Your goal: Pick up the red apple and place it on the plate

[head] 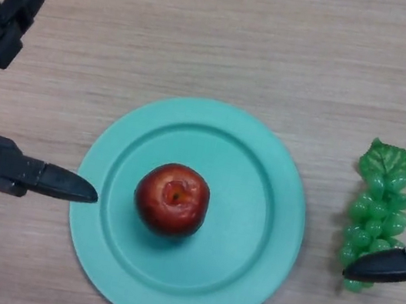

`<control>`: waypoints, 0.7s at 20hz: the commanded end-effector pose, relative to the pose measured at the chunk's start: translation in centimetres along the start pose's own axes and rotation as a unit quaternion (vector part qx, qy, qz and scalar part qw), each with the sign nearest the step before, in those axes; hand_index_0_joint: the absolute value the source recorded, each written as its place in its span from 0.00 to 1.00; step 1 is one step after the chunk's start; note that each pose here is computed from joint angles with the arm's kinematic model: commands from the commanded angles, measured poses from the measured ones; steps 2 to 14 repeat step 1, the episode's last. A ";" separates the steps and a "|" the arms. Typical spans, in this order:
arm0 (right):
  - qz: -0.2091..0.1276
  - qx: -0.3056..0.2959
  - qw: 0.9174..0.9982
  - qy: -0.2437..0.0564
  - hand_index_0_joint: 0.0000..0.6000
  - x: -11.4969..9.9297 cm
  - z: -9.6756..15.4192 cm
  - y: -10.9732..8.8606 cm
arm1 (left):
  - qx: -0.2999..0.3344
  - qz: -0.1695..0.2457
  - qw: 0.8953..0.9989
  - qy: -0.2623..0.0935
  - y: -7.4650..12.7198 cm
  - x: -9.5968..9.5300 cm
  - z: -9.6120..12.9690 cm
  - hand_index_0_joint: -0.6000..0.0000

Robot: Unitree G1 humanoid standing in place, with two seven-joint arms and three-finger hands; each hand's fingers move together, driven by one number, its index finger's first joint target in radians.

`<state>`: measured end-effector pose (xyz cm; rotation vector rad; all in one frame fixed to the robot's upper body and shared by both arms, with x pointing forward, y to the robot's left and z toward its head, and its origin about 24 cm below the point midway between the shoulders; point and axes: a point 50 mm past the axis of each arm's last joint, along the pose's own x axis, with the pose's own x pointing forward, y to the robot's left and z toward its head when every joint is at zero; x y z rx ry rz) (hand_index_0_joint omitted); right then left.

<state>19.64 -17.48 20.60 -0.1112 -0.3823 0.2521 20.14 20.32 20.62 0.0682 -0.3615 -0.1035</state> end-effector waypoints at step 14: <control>0.000 -0.045 0.995 -0.088 0.00 -0.4 2.4 0.0 | 0.049 0.016 0.992 -0.112 0.3 -0.4 2.8 1.00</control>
